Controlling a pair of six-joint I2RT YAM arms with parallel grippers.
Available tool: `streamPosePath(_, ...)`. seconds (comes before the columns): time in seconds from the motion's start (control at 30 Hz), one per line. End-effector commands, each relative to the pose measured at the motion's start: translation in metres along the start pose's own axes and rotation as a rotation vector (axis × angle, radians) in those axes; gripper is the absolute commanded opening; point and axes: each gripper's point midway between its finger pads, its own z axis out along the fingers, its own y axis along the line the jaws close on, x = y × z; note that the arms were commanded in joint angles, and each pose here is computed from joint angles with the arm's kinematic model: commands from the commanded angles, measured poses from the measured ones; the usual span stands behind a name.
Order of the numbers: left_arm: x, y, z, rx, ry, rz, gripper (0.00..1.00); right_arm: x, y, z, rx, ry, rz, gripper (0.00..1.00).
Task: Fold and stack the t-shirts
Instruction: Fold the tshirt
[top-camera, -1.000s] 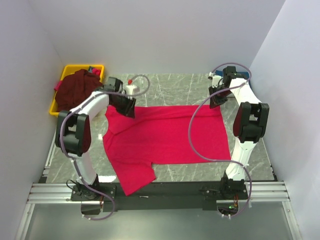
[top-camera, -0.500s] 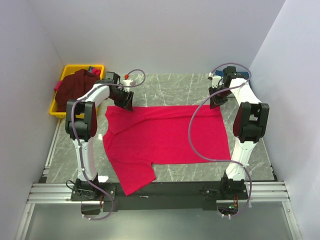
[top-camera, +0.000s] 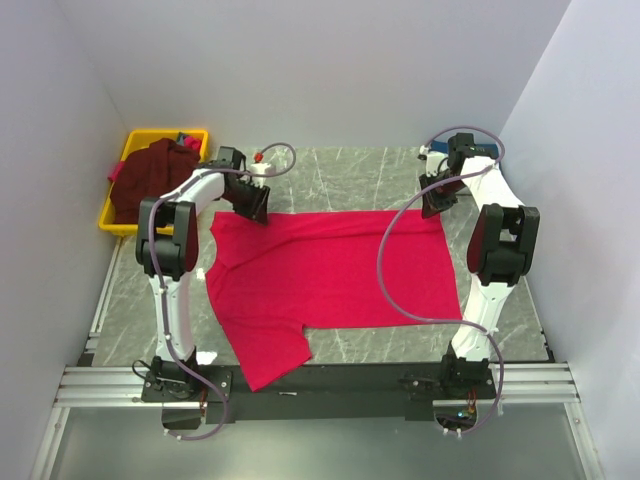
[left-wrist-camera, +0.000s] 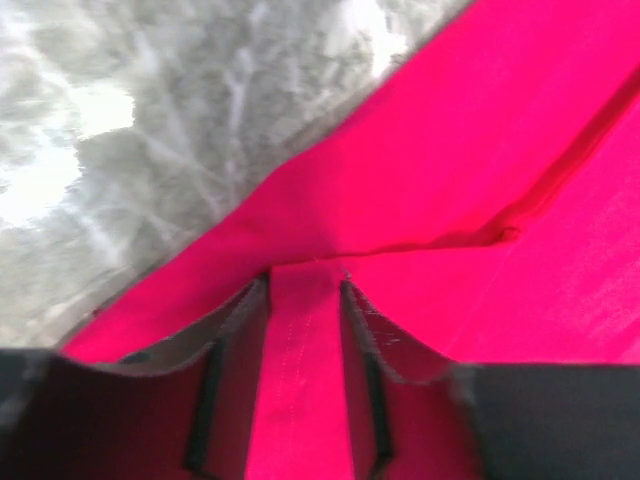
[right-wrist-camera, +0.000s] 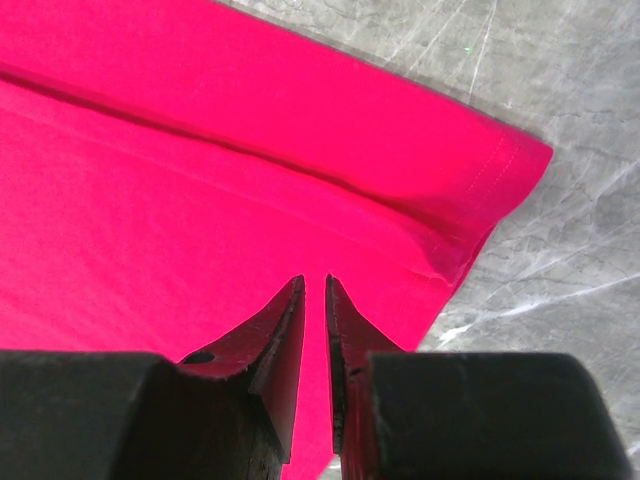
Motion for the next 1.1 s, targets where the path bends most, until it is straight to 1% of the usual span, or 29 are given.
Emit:
streamPosePath(0.0, -0.013, -0.021, -0.011, 0.040, -0.046, 0.057, 0.37, -0.004, -0.002, -0.015, 0.019, -0.024, -0.011, 0.22)
streamPosePath(0.07, -0.012, -0.025, -0.013, 0.043, -0.046, 0.060, 0.32, -0.003, -0.002, -0.015, 0.017, -0.023, -0.010, 0.22)
streamPosePath(0.1, -0.014, -0.028, -0.016, 0.044, -0.052, 0.063, 0.27, -0.003, -0.001, -0.016, 0.016, -0.025, -0.012, 0.22)
streamPosePath(0.17, -0.011, -0.029, -0.017, 0.039, -0.048, 0.061, 0.21, -0.003, -0.002, -0.015, 0.018, -0.024, -0.010, 0.22)
streamPosePath(0.2, -0.012, -0.030, -0.021, 0.033, -0.053, 0.064, 0.15, -0.003, -0.002, -0.015, 0.017, -0.025, -0.010, 0.22)
streamPosePath(0.3, -0.012, -0.033, -0.030, 0.017, -0.064, 0.068, 0.06, -0.004, -0.003, -0.018, 0.018, -0.031, -0.009, 0.22)
streamPosePath(0.4, -0.011, -0.043, -0.040, 0.018, -0.075, 0.083, 0.01, -0.003, -0.003, -0.017, 0.017, -0.031, -0.009, 0.22)
streamPosePath(0.6, 0.013, -0.075, -0.045, 0.058, -0.033, 0.096, 0.01, -0.001, -0.006, -0.018, 0.023, -0.032, -0.008, 0.22)
streamPosePath(0.73, 0.041, -0.093, -0.035, 0.097, 0.023, 0.075, 0.01, 0.002, -0.012, -0.019, 0.038, -0.026, -0.008, 0.21)
streamPosePath(0.93, 0.070, -0.121, -0.028, 0.140, 0.085, 0.073, 0.01, 0.009, -0.022, -0.019, 0.063, -0.012, -0.005, 0.22)
streamPosePath(0.97, 0.073, -0.128, -0.026, 0.150, 0.095, 0.083, 0.04, 0.009, -0.024, -0.019, 0.066, -0.013, -0.005, 0.22)
streamPosePath(1.07, 0.080, -0.141, -0.027, 0.173, 0.118, 0.102, 0.10, 0.010, -0.027, -0.017, 0.073, -0.008, -0.005, 0.22)
